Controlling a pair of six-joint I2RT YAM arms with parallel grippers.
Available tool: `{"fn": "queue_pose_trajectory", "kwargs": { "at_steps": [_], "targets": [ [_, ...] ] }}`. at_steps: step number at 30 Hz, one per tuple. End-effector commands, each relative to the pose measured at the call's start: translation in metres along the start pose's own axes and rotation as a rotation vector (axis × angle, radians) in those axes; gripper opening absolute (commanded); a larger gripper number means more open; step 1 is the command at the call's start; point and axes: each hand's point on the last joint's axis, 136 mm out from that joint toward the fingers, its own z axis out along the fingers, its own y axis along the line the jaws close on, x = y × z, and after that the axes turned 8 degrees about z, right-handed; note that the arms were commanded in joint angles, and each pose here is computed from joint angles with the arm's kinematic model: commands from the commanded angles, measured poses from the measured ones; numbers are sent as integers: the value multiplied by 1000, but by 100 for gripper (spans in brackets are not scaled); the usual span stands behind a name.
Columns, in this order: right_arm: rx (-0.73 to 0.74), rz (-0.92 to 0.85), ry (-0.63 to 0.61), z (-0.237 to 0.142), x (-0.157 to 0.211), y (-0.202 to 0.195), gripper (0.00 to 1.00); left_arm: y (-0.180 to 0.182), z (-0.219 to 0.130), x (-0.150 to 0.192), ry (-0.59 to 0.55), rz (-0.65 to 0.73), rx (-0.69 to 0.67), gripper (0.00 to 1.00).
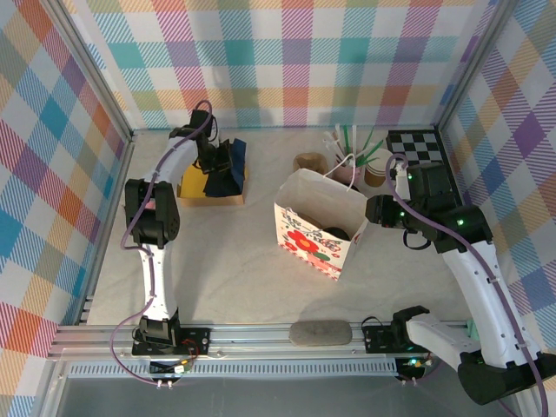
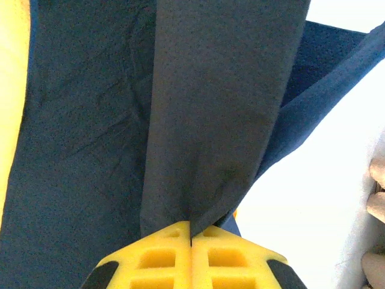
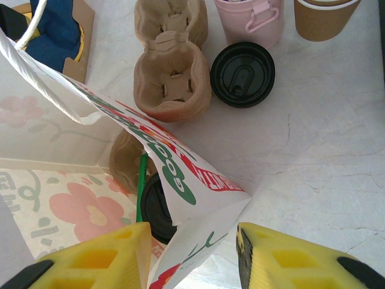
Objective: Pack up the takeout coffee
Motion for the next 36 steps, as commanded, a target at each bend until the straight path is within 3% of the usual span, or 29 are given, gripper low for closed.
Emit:
{"fn": "queue_pose_trajectory", "kwargs": {
  "at_steps": [1,5,16,21,27,36],
  "targets": [
    [-3,0,-26,-4,-3,0,43,-4,-7,-2,-2,28,-21,1],
    [-4,0,-27,-3,-3,0,43,-4,-25,-13,-51,37,-45,0],
    [-29,4,-26,-1,-6,5,42,9,-119,-53,-249,-6,-43,0],
    [-41,5,-24,-1,-8,9,42,2,-121,-50,-236,-8,15,0],
    [-46,4,-24,-4,-8,10,42,11,-139,-54,-277,-14,-38,0],
    [-57,11,-10,2,-3,9,42,5,-218,-70,-424,-6,-47,0]
  ]
}}
